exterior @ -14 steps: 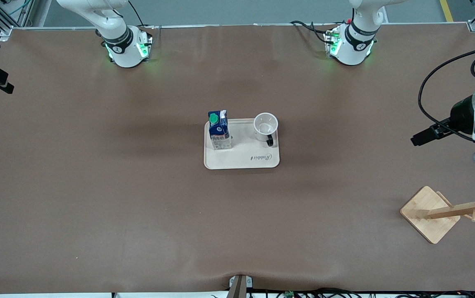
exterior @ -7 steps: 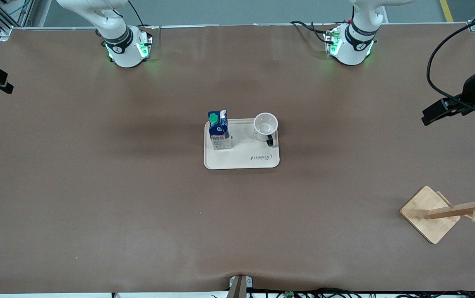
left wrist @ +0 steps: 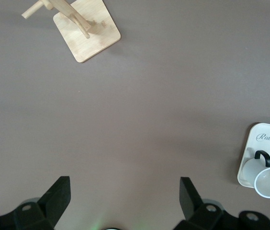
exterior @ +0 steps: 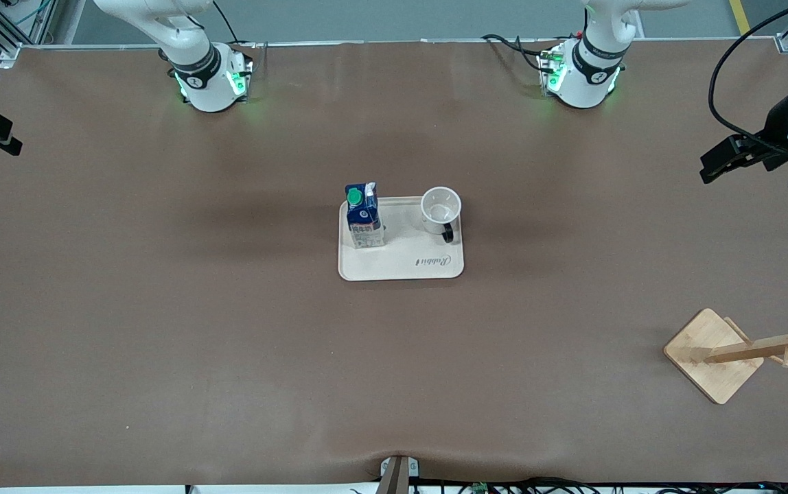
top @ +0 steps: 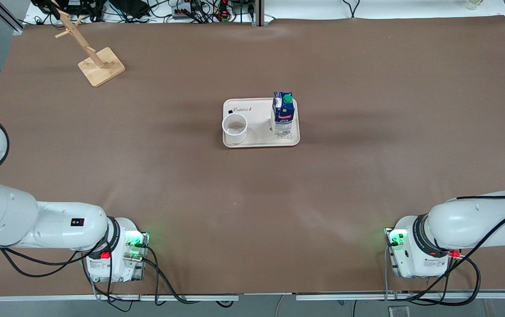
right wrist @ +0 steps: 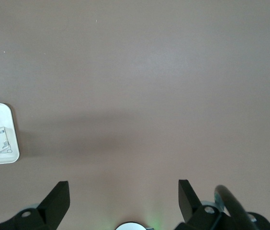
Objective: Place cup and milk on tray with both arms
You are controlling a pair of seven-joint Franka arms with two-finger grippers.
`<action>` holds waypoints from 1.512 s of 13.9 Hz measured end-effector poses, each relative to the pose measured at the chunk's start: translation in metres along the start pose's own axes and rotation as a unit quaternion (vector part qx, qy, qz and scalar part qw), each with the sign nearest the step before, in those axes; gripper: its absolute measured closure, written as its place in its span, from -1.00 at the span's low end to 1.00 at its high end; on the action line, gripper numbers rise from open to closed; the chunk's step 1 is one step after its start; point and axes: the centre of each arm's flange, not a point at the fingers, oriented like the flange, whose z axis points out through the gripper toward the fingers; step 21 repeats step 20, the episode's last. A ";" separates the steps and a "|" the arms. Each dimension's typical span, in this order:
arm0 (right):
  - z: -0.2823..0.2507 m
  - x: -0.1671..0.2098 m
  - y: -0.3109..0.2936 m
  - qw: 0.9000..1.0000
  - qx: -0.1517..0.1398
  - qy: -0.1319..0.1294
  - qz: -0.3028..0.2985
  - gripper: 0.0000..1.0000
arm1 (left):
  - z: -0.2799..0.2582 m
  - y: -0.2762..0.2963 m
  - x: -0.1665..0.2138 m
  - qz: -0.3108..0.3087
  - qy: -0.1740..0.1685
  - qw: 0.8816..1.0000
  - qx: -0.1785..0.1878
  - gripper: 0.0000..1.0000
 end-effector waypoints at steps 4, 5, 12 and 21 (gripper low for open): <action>0.000 0.000 0.000 1.000 0.000 0.000 0.000 -1.00 | -0.008 -0.001 -0.006 0.001 0.001 1.000 -0.020 -1.00; 0.000 0.000 0.000 1.000 0.000 0.000 0.000 -1.00 | -0.009 0.004 -0.009 0.006 -0.001 1.000 -0.020 -1.00; 0.000 0.000 0.000 1.000 0.000 0.000 0.000 -1.00 | -0.011 0.029 -0.018 0.027 -0.001 0.999 -0.018 -1.00; 0.000 0.000 0.000 1.000 0.000 0.000 0.000 -1.00 | -0.005 0.022 -0.009 0.019 -0.007 1.000 -0.018 -1.00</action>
